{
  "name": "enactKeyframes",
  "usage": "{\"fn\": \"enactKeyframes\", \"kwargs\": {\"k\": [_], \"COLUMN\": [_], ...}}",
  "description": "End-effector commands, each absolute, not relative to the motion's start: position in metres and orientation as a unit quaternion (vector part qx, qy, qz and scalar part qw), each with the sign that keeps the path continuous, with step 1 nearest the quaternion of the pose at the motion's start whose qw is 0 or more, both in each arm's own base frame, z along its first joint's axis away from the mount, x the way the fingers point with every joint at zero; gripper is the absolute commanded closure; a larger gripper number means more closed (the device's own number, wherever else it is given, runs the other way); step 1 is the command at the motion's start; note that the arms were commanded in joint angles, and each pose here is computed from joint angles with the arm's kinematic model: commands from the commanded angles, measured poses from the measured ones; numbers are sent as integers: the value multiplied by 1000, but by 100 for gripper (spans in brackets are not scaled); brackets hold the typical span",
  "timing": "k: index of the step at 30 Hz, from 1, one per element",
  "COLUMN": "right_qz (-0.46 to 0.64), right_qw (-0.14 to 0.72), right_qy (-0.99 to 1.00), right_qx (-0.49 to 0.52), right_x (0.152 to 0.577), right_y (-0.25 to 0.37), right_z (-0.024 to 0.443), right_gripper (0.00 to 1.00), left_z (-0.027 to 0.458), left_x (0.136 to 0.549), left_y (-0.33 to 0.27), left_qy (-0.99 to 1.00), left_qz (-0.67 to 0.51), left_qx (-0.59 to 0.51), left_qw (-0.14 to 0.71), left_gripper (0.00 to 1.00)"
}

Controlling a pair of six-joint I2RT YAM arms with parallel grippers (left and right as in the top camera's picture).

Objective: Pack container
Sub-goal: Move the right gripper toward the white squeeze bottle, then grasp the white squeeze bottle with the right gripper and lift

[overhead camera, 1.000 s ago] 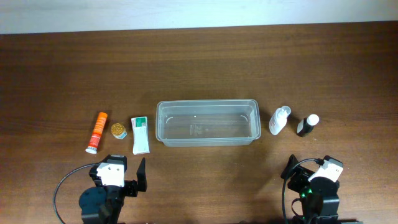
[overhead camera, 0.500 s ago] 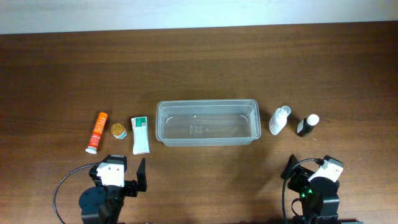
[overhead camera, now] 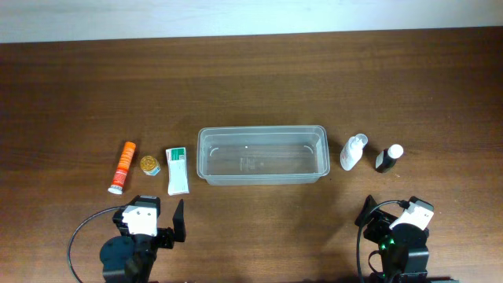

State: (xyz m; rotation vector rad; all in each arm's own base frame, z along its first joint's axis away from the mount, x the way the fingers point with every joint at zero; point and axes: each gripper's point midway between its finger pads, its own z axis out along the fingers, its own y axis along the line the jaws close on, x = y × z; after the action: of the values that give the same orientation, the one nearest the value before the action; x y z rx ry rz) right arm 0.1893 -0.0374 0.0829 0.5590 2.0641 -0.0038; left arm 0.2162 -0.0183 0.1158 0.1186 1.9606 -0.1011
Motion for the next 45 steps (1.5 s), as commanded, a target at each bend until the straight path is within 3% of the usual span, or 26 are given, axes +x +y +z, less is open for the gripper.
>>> {"fn": "enactKeyframes", "kwargs": {"k": [1,9,15,27,31,38,45], "right_qz": [16,178,140,104,108,46,22], "right_qw": [495,572,605,329,259,122,21], "right_qy": [838,791,782,938,959,986,994], "right_qx": [229,126,51,36,41,99,106], "right_x": [195,219,212,253,287,323,341], "right_y": [-34,24,28,31,35,15,11], "right_z": [88,152,230,305,288,206,134], "right_gripper": [2,2,2,2,2,0,23], "left_z": [116,116,116,116,116,116,116], "left_x": [216,216,216,216,216,216,216], "left_y": [-21,-21,-21,-21,-21,-21,-21], "left_qy": [828,828,828,828,828,828,828], "left_qz": [-50,-50,-50,-50,-50,-50,-50], "left_qx": [53,52,53,53,53,53,53], "left_qw": [556,556,556,556,556,556,556], "left_gripper": [0,0,0,0,0,0,0]}}
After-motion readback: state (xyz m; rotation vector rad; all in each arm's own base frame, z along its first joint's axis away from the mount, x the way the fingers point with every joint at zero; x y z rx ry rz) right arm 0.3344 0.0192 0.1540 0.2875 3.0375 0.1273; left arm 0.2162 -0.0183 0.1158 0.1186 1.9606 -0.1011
